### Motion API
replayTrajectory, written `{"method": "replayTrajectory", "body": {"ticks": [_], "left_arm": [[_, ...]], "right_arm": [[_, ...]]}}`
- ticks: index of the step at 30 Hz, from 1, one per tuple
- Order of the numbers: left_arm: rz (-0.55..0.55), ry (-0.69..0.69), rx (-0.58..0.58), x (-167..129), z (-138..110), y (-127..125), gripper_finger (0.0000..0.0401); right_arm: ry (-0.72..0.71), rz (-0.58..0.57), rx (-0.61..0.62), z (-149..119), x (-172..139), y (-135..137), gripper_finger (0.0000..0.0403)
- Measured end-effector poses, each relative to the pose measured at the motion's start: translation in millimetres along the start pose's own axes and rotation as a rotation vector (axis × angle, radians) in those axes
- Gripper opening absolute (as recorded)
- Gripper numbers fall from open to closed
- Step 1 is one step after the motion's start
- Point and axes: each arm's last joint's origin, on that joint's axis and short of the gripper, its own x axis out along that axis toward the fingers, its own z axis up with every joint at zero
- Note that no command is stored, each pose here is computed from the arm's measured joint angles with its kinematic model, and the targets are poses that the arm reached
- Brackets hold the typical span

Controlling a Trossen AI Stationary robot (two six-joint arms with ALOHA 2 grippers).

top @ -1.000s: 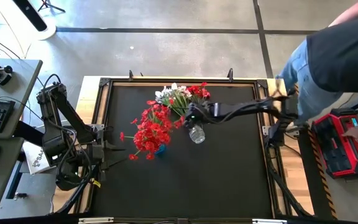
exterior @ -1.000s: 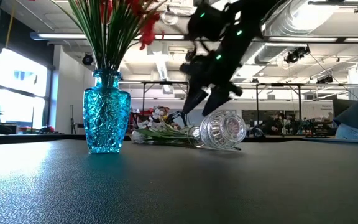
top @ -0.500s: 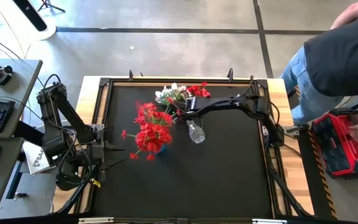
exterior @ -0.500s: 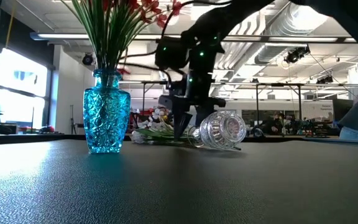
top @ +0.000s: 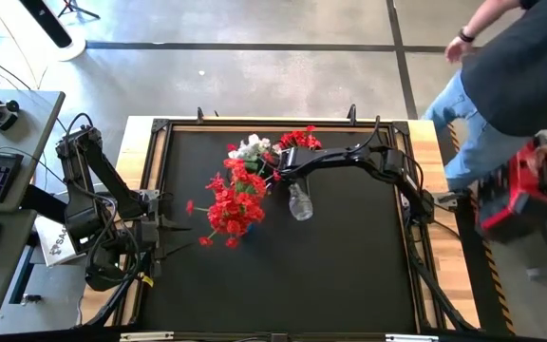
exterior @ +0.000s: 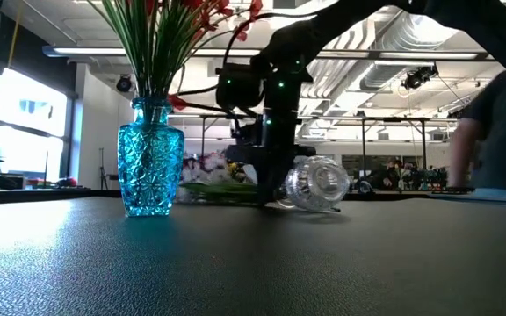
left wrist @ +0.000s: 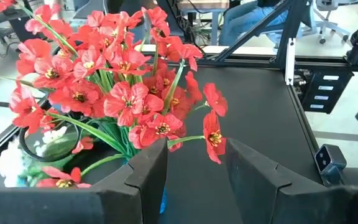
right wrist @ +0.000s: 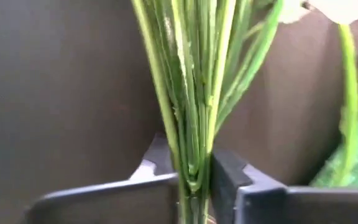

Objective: Sort flowers into vase by color
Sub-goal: Adjust the transparent vase

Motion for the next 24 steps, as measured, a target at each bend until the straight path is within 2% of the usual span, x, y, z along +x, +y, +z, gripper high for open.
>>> {"method": "replayTrajectory", "body": {"ticks": [2,9,15,24], "left_arm": [[-0.005,0.006,0.000,0,0,0,0.0151],[-0.007,0.010,0.002,0,0,0,0.0151],[-0.008,0.012,0.003,0,0,0,0.0151],[-0.008,0.013,0.005,0,-1,0,0.0151]], "right_arm": [[0.021,-0.035,-0.015,-4,-2,-1,0.0010],[0.047,-0.189,-0.066,-21,-22,-1,0.0003],[0.035,-0.237,-0.045,-36,-61,2,0.0001],[-0.013,-0.337,-0.002,-83,-129,14,0.0000]]}}
